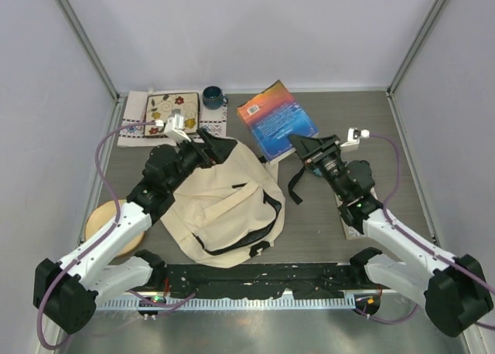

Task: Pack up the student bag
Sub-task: Pick up the book from the center of the board, then place the book in the student bag.

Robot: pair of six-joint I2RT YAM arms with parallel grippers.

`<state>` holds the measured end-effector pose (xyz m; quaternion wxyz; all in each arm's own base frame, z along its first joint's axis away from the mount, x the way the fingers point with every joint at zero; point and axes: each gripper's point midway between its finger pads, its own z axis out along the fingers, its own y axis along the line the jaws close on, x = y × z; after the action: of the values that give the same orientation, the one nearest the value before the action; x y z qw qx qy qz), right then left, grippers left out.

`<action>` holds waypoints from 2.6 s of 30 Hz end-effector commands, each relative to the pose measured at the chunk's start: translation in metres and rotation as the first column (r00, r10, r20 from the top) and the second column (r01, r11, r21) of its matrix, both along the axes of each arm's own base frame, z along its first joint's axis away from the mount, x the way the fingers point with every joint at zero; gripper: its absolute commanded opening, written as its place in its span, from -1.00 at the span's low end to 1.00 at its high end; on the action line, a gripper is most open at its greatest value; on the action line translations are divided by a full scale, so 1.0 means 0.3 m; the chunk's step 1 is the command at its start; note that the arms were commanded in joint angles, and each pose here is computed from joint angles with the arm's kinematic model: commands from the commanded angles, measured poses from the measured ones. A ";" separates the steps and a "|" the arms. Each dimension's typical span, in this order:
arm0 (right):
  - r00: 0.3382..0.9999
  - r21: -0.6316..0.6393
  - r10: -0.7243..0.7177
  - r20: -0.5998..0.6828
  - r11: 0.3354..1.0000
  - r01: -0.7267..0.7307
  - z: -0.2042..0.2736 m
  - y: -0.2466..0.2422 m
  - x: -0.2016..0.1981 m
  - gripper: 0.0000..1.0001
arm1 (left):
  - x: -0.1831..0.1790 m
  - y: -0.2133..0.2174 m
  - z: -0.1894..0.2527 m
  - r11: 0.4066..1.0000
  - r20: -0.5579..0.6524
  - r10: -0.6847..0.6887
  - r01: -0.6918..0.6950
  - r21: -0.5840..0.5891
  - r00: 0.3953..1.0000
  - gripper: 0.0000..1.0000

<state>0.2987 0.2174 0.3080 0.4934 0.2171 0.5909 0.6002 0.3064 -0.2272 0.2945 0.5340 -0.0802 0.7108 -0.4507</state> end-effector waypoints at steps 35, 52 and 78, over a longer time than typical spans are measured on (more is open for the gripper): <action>0.953 -0.406 -0.298 0.048 0.866 0.291 0.090 -0.381 -0.225 -0.99 | -0.587 -0.170 -0.523 0.322 -0.448 -0.517 0.651 0.687 0.729 0.52; 0.964 -0.453 -0.264 0.023 0.857 0.246 0.051 -0.369 -0.244 -0.99 | -0.254 -0.222 -0.401 0.514 -0.266 -0.291 0.385 0.767 0.919 -1.00; 0.981 -0.231 0.172 -0.092 0.955 -0.189 0.016 -0.127 -0.346 -0.99 | -0.115 -0.180 -0.158 0.767 -0.131 -0.165 0.211 0.606 0.977 -1.00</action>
<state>0.1920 0.1542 0.2304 0.3950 0.1652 0.7957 0.4284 0.2686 -0.2792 0.2142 0.4109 0.1831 0.8688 -0.2071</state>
